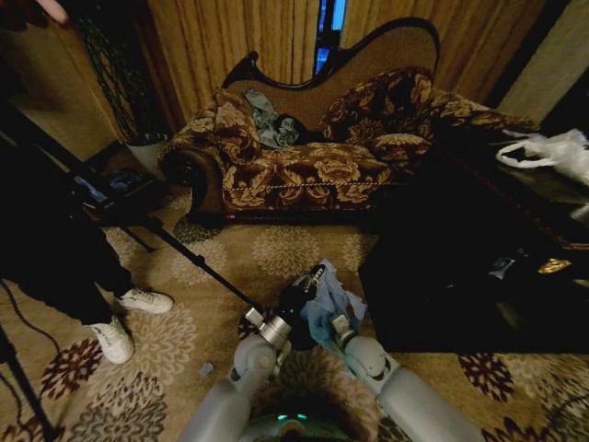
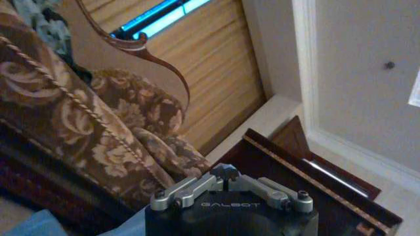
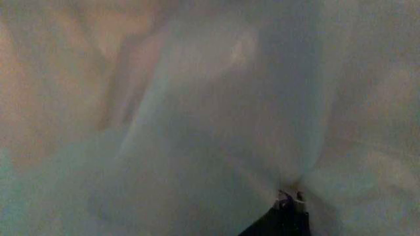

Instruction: Place a garbage bag over the trash bin.

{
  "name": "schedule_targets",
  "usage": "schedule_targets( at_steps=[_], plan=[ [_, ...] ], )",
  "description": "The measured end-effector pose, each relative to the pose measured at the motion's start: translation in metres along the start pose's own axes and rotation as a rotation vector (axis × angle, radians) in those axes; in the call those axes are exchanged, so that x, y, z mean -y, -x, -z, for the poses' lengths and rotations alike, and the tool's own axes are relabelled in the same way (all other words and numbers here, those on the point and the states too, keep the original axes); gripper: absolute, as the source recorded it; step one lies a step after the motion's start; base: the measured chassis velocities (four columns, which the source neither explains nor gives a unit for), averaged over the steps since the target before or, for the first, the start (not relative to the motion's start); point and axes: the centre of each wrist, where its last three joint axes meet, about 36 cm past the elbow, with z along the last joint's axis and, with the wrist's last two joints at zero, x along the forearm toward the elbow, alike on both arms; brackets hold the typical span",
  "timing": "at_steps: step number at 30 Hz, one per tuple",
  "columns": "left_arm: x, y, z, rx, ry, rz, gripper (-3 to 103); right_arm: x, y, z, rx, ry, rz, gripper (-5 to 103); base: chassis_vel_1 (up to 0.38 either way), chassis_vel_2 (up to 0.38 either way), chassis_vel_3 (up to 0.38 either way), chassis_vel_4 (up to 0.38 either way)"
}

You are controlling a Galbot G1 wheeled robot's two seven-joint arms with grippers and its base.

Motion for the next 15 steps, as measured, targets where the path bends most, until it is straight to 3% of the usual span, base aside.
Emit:
schedule_targets(
  at_steps=[8,12,15],
  plan=[
    [-0.02,-0.014,-0.002,0.048,-0.041,0.068,0,-0.01,0.016,0.02,-0.008,-0.045,0.009,0,0.0,0.0,0.0,0.0],
    [-0.038,-0.019,-0.002,0.1,-0.119,0.163,0,-0.007,0.028,0.04,-0.037,-0.076,-0.006,0,0.0,0.0,0.0,0.0],
    [-0.042,-0.021,-0.001,0.114,-0.141,0.181,0,-0.008,0.033,0.047,-0.045,-0.087,-0.008,0,0.0,0.0,0.0,0.0]
  ],
)
